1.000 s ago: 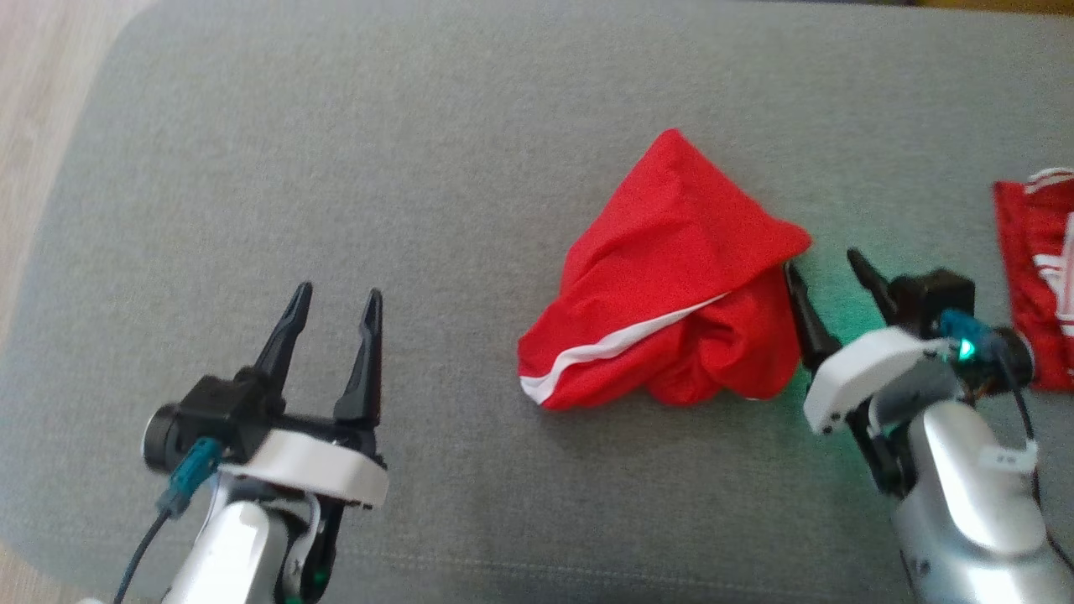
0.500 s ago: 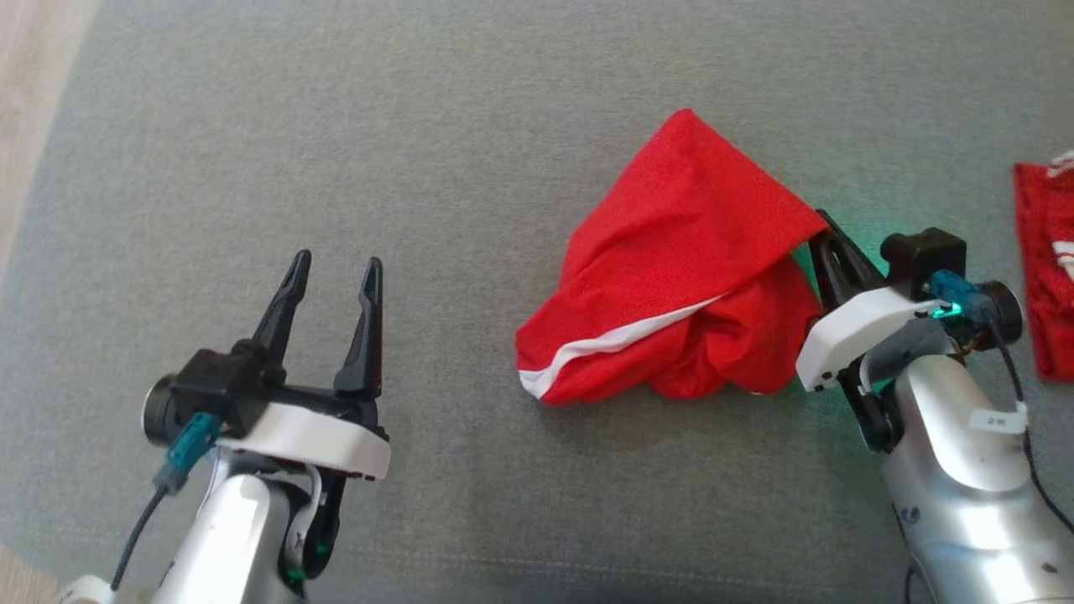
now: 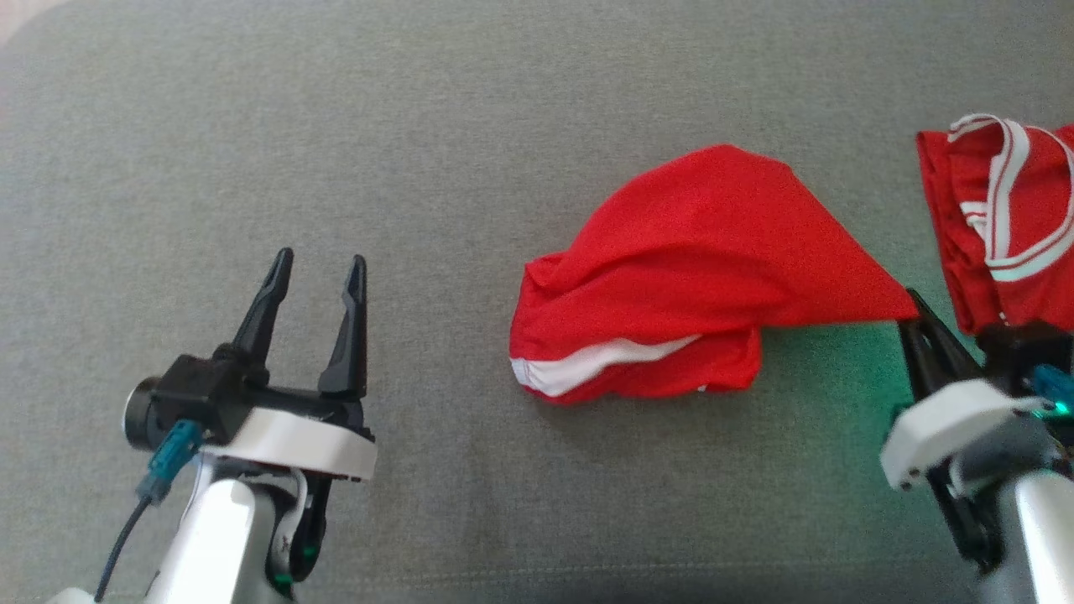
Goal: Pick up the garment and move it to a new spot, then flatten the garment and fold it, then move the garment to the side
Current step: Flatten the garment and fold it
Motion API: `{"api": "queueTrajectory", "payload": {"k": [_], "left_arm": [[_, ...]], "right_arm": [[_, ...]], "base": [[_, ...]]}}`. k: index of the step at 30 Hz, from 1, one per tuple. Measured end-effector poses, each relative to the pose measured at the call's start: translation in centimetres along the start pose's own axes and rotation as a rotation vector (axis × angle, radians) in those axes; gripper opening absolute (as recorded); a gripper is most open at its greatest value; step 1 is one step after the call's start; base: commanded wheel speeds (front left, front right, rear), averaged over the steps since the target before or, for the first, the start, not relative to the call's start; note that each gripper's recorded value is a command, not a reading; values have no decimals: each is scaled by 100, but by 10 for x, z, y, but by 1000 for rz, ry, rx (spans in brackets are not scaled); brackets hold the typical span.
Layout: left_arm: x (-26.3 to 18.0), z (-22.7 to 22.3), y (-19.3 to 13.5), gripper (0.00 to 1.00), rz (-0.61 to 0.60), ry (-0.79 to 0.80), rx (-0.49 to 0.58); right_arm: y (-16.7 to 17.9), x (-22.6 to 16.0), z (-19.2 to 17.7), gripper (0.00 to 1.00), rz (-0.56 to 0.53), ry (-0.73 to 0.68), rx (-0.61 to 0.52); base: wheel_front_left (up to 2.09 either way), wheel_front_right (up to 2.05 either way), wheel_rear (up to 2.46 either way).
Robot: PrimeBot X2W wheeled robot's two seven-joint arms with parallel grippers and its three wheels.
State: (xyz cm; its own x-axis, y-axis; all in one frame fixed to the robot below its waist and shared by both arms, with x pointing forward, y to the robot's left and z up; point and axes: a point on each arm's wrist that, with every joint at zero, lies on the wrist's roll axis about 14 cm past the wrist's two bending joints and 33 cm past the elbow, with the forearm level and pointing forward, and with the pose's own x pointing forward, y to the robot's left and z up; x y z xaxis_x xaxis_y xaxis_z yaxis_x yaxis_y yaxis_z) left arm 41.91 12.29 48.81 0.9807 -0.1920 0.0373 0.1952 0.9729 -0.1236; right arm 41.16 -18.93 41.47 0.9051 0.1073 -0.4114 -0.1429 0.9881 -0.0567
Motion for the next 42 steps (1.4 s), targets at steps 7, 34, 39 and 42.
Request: {"api": "queueTrajectory", "payload": {"k": [7,34,39,42], "left_arm": [[5,-6,-6,100,-20,9,-9],[-3,-4,18,100,57,4,-27],[-4,-7,24,100,68,15,-22],[-3,-6,25,100,70,14,-14]], "right_arm": [[-28,-43,-15,0,-107,155,10],[19,64,31,0,130,422,24],[35,90,19,0,161,460,82],[40,97,13,100,173,443,97]], "base": [[0,0,0],[0,0,0],[0,0,0],[0,0,0]]}}
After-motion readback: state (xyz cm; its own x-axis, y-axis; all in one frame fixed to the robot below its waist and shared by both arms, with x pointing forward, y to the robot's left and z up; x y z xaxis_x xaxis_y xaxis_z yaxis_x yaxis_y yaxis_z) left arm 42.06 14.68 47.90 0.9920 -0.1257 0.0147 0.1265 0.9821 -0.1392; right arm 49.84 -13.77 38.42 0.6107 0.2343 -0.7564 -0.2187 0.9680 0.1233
